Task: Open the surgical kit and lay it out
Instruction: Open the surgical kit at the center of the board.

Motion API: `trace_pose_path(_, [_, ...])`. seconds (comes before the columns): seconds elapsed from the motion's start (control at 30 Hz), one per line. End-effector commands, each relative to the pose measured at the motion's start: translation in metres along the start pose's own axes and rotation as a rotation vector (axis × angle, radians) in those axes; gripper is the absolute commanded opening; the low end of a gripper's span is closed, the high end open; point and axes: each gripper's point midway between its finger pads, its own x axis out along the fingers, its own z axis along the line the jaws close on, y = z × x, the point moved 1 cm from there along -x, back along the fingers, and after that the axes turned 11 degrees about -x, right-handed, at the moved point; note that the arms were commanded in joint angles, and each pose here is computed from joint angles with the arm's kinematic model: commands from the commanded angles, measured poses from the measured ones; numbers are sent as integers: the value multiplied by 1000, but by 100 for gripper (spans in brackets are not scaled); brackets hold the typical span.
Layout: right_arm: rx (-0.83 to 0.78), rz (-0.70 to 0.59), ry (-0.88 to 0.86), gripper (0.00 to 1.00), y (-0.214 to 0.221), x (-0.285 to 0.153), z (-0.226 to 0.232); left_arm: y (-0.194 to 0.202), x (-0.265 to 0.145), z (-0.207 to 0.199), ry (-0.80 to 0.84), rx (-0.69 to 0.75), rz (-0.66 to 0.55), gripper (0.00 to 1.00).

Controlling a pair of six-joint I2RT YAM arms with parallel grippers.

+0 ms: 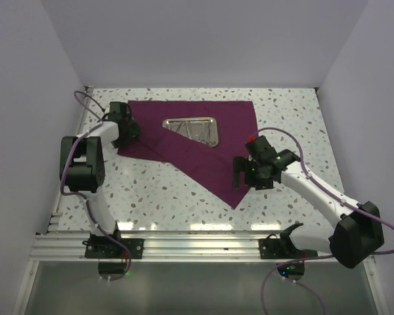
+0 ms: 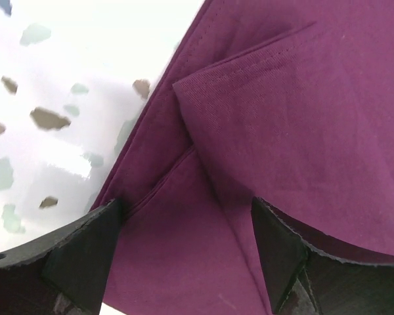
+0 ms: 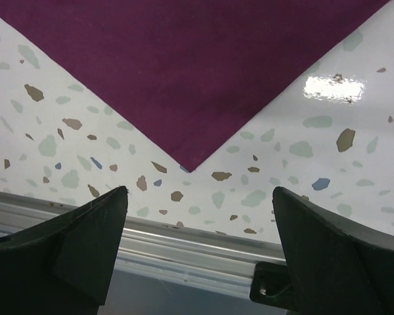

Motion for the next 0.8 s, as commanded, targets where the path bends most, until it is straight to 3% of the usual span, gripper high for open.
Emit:
trace_pose_path(0.0, [-44,-25,-38,95,-8,7,12,-22,13,-11,53,-9,-38,82])
trace_pose_path(0.23, [-55,-26,-28,94,-17,10,21,-29,32,-15,48,-16,-26,81])
trace_pose_path(0.57, [-51,-33,-21,93,-27,7,26,-77,13,-42,115,-40,-95,79])
trace_pose_path(0.77, [-45,-32,-7,93,-28,12,25,-80,22,-48,126,-17,-94,79])
